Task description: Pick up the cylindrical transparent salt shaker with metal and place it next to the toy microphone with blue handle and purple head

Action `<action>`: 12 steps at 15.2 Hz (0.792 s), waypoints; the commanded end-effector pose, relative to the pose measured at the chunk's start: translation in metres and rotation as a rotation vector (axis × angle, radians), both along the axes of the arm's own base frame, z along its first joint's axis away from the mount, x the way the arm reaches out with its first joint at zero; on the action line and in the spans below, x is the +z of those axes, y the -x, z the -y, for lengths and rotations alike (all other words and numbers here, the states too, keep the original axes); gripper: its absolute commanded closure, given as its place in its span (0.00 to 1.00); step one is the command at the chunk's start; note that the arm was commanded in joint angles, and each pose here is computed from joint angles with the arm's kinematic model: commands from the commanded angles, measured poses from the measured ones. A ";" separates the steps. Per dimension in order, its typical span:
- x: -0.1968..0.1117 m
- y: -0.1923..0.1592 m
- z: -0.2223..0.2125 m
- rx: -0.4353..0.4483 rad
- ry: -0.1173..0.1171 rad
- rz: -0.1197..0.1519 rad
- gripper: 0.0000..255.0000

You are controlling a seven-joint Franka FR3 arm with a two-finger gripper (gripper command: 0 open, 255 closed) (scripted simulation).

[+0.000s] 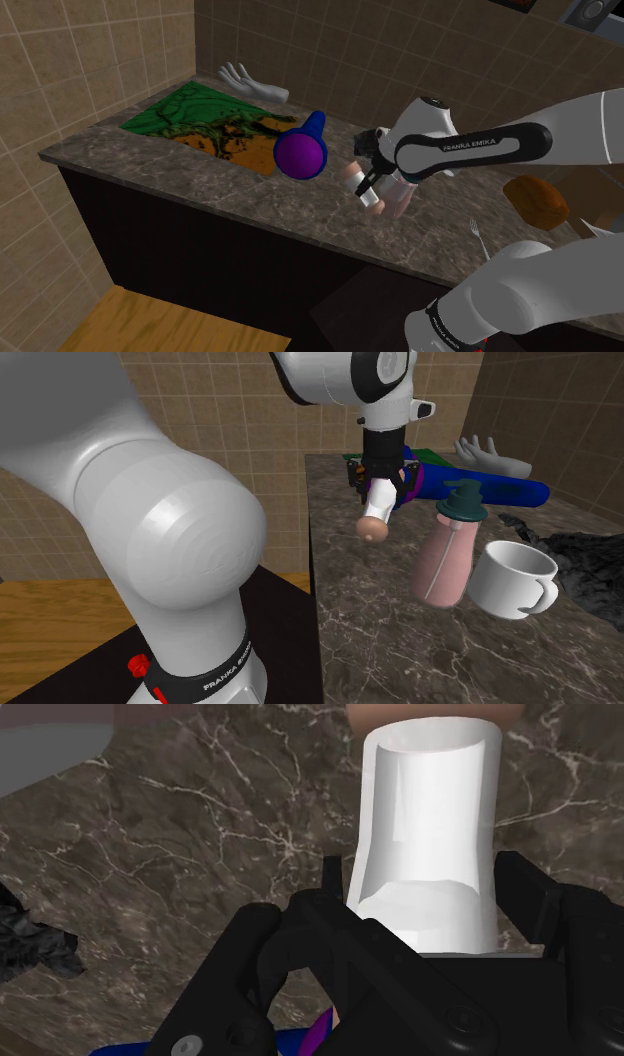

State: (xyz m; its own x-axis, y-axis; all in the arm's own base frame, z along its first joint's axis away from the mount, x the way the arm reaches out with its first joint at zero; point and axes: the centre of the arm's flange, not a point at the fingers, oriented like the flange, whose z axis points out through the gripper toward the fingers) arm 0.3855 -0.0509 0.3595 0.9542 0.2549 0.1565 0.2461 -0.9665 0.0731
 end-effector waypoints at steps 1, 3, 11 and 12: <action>-0.011 0.000 -0.001 0.000 0.000 0.001 1.00; -0.022 0.000 -0.001 0.000 0.000 0.001 1.00; -0.064 0.000 -0.001 0.000 0.000 0.001 1.00; -0.069 0.000 -0.001 0.000 0.000 0.001 1.00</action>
State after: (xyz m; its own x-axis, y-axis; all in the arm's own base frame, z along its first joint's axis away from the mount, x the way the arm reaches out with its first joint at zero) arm 0.3867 -0.0497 0.2976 0.9529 0.2558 0.1632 0.2464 -0.9662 0.0756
